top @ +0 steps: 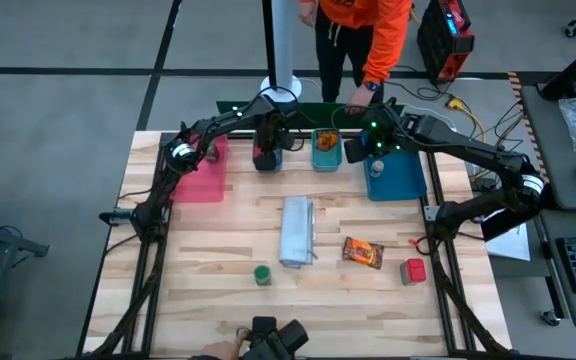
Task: Sort spices by type
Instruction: Put the left red seasoning can into the dark green bin
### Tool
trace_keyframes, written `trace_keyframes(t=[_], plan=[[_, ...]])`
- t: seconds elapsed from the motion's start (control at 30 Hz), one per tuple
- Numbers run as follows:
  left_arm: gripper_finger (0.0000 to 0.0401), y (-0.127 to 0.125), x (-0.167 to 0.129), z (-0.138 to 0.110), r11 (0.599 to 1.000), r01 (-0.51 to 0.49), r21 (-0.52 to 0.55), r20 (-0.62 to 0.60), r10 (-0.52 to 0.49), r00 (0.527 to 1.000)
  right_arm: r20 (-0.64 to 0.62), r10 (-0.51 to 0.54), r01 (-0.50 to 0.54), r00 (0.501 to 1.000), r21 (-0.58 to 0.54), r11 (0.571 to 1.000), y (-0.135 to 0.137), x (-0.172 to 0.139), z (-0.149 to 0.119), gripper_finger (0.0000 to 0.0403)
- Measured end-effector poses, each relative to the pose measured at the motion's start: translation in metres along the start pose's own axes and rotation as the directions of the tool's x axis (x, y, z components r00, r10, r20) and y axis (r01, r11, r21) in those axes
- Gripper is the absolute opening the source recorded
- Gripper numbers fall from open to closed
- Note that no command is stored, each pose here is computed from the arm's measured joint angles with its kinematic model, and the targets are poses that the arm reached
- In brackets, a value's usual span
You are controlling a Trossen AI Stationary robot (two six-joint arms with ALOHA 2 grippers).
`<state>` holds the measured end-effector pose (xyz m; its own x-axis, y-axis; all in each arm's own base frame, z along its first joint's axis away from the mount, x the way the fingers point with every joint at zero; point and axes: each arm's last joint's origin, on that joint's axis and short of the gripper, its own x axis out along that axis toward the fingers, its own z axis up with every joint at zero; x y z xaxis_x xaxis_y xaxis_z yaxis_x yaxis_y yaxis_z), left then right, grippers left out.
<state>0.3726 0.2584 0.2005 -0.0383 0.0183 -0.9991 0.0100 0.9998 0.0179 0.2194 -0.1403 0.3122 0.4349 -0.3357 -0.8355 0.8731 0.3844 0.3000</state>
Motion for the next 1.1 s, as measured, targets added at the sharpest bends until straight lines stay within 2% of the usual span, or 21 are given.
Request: trace_keyframes(t=[0.1, 0.2, 0.43, 0.77, 0.83, 0.9, 0.97, 1.03, 1.1], plan=[[0.0265, 0.0, 0.0, 0.0, 1.0, -0.01, -0.002, -0.004, 0.01, 1.0, 0.0, 0.0, 0.0, 1.0, 0.0, 1.0, 0.0, 0.0, 0.0, 0.0215], [0.0282, 0.002, 0.0, 0.001, 0.999, -0.039, -0.009, -0.006, 0.039, 0.999, 0.0, 0.001, -0.001, 1.0, 0.0, 1.0, 0.0, 0.0, 0.0, 0.0215], [0.0278, 0.004, -0.009, 0.002, 0.997, -0.067, -0.03, 0.011, 0.067, 0.998, -0.002, 0.002, -0.002, 1.0, -0.001, 1.0, 0.0, 0.0, 0.0, 0.0215], [0.0278, 0.006, -0.072, 0.001, 0.973, -0.159, -0.166, 0.135, 0.182, 0.974, -0.005, 0.005, -0.005, 1.0, -0.003, 1.0, 0.0, 0.0, 0.0, 0.0215], [0.0278, 0.003, -0.079, -0.006, 0.968, -0.159, -0.195, 0.116, 0.184, 0.976, -0.005, 0.006, -0.006, 1.0, -0.012, 1.0, 0.0, 0.0, 0.0, 0.0215], [0.0277, -0.002, -0.086, -0.013, 0.961, -0.133, -0.241, 0.086, 0.157, 0.984, -0.007, 0.006, -0.006, 1.0, -0.013, 1.0, 0.0, 0.0, 0.0, 0.0215], [0.027, -0.01, -0.091, -0.02, 0.967, -0.031, -0.254, 0.08, 0.053, 0.995, -0.006, 0.006, -0.006, 1.0, -0.014, 1.0, 0.0, 0.0, 0.0, 0.0215], [0.0251, -0.013, -0.095, -0.019, 0.968, 0.074, -0.239, 0.167, -0.034, 0.985, -0.006, 0.005, -0.005, 1.0, -0.021, 1.0, 0.0, 0.0, 0.0, 0.0215], [0.0215, -0.017, -0.095, -0.017, 0.97, 0.162, -0.18, 0.216, -0.122, 0.969, -0.006, 0.006, -0.006, 1.0, -0.025, 1.0, 0.0, 0.0, 0.0, 0.0215]])
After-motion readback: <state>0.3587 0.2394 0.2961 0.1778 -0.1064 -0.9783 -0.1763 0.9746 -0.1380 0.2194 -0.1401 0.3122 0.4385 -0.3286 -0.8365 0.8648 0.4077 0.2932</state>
